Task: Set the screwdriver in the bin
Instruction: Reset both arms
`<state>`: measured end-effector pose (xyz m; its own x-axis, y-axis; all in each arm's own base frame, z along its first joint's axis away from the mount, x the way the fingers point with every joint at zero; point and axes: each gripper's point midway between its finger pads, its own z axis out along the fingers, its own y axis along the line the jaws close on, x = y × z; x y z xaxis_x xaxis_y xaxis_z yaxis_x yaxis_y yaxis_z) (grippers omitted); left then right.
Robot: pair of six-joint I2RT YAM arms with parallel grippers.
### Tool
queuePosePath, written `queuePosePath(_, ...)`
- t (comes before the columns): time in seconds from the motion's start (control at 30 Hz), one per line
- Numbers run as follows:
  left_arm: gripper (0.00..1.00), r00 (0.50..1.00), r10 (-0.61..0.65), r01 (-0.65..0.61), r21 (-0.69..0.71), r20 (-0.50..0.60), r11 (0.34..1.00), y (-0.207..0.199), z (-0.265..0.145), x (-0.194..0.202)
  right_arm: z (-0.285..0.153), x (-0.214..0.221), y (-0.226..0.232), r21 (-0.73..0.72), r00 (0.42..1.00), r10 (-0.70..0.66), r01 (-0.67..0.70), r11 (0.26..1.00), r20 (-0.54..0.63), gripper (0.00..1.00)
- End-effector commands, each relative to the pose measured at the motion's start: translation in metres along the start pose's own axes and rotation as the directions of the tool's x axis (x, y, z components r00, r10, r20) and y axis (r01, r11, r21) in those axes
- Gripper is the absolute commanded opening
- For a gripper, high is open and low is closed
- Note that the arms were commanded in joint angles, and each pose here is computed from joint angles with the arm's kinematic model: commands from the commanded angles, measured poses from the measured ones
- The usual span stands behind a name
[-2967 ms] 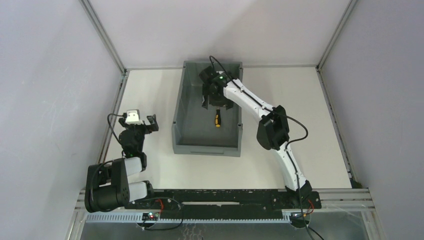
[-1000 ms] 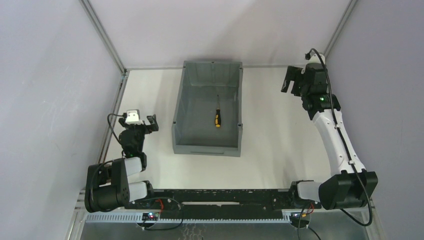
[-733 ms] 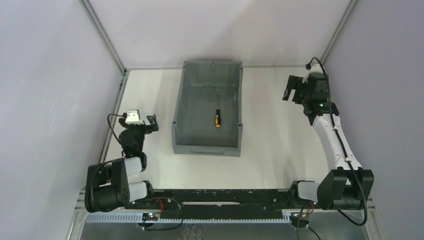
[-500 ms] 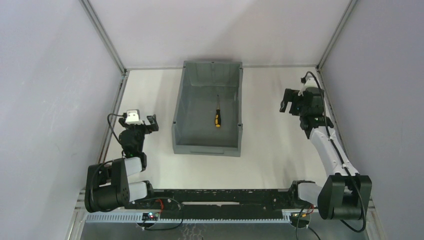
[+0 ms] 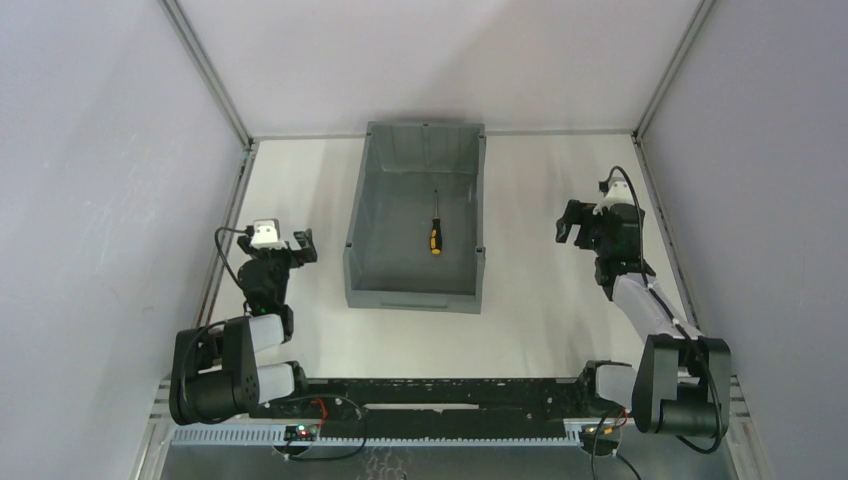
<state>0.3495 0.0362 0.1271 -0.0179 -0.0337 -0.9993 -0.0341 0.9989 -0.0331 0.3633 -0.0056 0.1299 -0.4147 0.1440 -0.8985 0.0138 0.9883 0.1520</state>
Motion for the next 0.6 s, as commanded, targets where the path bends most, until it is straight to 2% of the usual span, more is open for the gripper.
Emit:
queuePosePath(0.0,1.00,0.997,-0.001,0.000,0.013,0.072,1.000,-0.004,-0.003,-0.013,0.011,-0.012,0.003,-0.033,0.996,0.008,-0.005,0.999,0.087,1.00)
queuePosePath(0.57,1.00,0.997,-0.001,0.001,0.013,0.072,1.000,-0.003,-0.003,-0.014,0.009,0.002,-0.002,-0.025,0.975,0.018,-0.013,1.000,0.222,1.00)
